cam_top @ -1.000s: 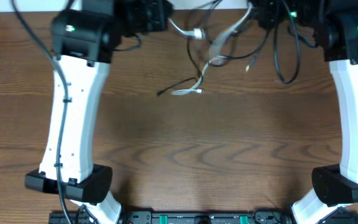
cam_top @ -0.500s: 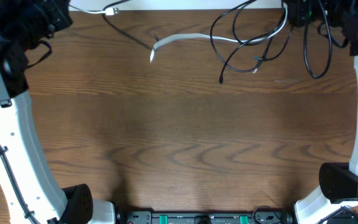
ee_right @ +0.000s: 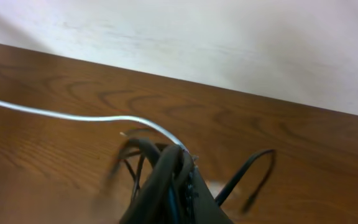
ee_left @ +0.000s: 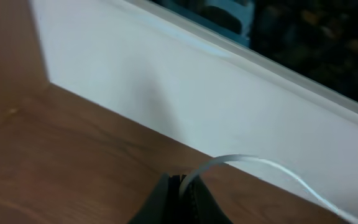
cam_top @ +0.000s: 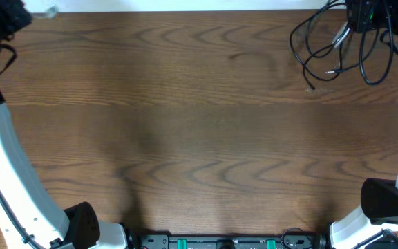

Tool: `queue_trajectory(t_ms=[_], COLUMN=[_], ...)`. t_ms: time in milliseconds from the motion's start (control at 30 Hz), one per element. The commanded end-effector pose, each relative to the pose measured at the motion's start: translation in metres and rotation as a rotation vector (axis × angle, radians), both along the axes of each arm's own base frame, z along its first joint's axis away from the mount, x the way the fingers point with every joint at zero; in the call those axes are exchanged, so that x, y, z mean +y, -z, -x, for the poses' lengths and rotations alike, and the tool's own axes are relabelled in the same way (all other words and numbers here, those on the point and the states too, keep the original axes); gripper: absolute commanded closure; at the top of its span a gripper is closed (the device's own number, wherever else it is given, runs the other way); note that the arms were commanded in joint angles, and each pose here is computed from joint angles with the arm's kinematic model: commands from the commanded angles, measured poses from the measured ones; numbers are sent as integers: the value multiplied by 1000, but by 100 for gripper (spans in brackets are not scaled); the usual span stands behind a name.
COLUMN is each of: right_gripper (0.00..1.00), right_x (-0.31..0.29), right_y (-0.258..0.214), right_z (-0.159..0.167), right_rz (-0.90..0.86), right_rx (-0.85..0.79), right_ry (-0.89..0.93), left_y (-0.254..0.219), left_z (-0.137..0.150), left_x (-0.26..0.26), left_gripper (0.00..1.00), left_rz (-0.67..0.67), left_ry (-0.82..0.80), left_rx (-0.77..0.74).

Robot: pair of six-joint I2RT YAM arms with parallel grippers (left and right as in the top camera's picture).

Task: Untangle cables

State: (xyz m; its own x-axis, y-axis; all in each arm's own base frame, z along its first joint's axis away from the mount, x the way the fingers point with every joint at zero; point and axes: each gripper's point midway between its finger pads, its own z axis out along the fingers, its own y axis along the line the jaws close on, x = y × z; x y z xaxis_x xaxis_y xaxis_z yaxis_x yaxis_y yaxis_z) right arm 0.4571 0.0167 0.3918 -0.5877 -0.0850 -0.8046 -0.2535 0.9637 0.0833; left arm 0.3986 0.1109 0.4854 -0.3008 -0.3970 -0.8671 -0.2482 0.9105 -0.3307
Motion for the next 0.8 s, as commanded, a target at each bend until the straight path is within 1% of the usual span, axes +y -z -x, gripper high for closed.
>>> queue_trajectory(t_ms=[0,167,433,533,767], right_gripper=[99,99,99,99,99], right_x=[-10,-14,-22,-22,-32], right_y=[-4,-4,-2,-2,0], right_z=[2,2,2,2,2], right_rz=[37,46,73,74,110], right_rx=[-12,-9,-5,-4,2], right_ry=[36,51,86,87,134], left_y=[-20,-23,-30,-31,-30], left_z=[14,22,20,23,21], left_x=[34,54,57,65,61], left_gripper=[93,92,93,93,93], left_rz=[-52,-57,-73,-88,-82], left_ry=[-113,-165,-172,-219,-200], left_rx=[-49,-57,-87,-82,-81])
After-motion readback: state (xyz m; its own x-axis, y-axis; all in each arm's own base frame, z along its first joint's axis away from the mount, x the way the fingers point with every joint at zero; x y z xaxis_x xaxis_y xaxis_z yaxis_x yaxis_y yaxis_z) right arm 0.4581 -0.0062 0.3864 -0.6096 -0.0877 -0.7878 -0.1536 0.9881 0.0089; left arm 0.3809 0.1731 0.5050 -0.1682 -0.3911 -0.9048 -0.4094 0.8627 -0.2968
